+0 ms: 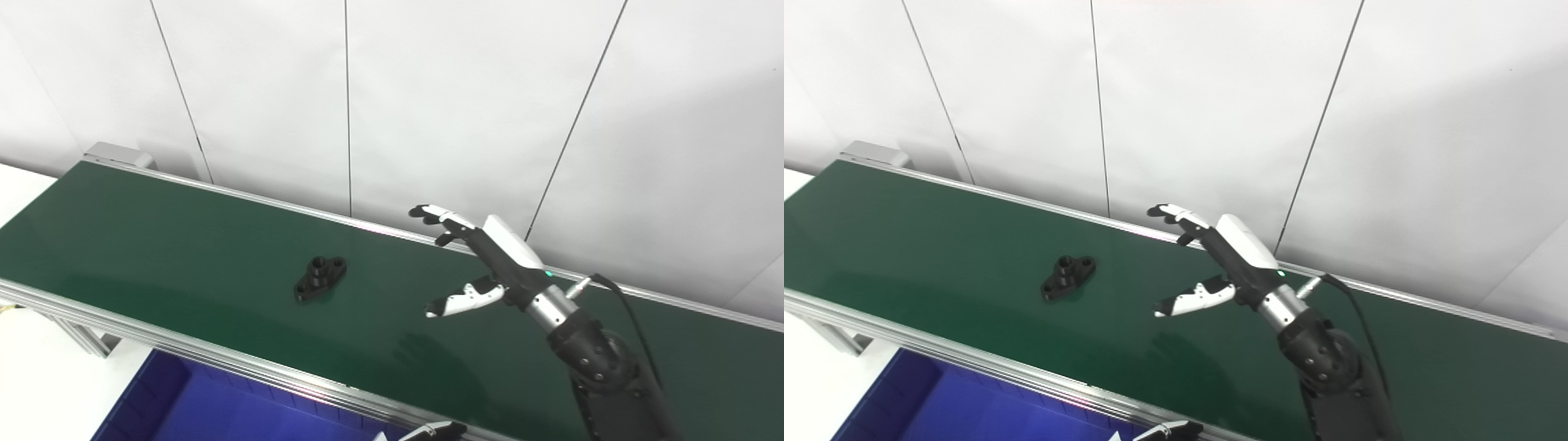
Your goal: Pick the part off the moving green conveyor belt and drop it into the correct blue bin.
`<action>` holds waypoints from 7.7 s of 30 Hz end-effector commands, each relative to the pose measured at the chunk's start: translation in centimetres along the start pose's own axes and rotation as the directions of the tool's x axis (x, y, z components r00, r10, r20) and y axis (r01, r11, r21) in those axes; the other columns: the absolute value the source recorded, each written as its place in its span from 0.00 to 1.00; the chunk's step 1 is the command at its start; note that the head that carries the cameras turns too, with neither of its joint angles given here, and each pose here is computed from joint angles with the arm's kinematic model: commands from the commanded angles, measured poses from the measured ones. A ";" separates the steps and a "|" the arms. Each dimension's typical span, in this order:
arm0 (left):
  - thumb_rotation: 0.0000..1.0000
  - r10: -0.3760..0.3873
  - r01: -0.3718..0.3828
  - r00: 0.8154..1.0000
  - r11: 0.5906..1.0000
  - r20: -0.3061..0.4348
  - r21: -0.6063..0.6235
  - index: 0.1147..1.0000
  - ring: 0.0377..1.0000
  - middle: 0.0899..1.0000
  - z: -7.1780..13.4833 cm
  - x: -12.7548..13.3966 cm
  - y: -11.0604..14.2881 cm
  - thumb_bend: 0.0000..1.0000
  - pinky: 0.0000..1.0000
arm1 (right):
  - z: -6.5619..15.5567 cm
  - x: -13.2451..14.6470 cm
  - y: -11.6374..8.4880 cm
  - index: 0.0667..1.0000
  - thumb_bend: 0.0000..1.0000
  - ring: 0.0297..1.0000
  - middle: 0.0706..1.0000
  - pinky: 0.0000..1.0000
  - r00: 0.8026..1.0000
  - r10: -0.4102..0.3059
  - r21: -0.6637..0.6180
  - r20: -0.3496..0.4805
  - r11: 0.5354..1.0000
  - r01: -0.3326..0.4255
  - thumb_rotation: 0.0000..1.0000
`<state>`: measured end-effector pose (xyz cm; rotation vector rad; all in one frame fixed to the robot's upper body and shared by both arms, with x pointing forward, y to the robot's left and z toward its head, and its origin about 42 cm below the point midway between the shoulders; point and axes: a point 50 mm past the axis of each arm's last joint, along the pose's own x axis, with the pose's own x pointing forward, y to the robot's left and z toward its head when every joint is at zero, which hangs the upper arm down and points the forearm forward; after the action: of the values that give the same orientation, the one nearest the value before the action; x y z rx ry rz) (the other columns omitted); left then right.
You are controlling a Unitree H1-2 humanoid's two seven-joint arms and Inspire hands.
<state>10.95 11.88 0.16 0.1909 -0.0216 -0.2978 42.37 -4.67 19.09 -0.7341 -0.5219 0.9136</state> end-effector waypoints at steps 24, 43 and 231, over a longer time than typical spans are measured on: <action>0.91 -0.010 0.017 0.998 0.994 0.059 -0.109 0.78 0.84 0.84 2.5 1.0 -4.9 1.00 0.75 | 2.4 6.4 1.1 0.87 1.00 0.81 0.90 0.60 0.996 0.052 -0.193 -0.078 0.979 -0.067 0.59; 0.95 0.010 0.000 0.996 0.994 0.091 -0.109 0.78 0.81 0.82 3.6 1.0 -6.8 1.00 0.75 | 1.9 8.8 3.7 0.84 1.00 0.72 0.84 0.52 0.989 0.074 -0.247 -0.129 0.963 -0.105 0.57; 0.94 -0.007 0.026 0.995 0.978 0.095 -0.206 0.90 0.91 0.89 8.3 -4.2 8.0 0.99 0.90 | 6.4 -29.1 11.3 0.51 0.50 0.38 0.42 0.34 0.822 0.043 -0.130 -0.568 0.982 -0.141 0.00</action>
<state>9.09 19.17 9.24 -0.0236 -0.0609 -0.3118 16.79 -22.93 11.10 -1.1119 0.0434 0.6818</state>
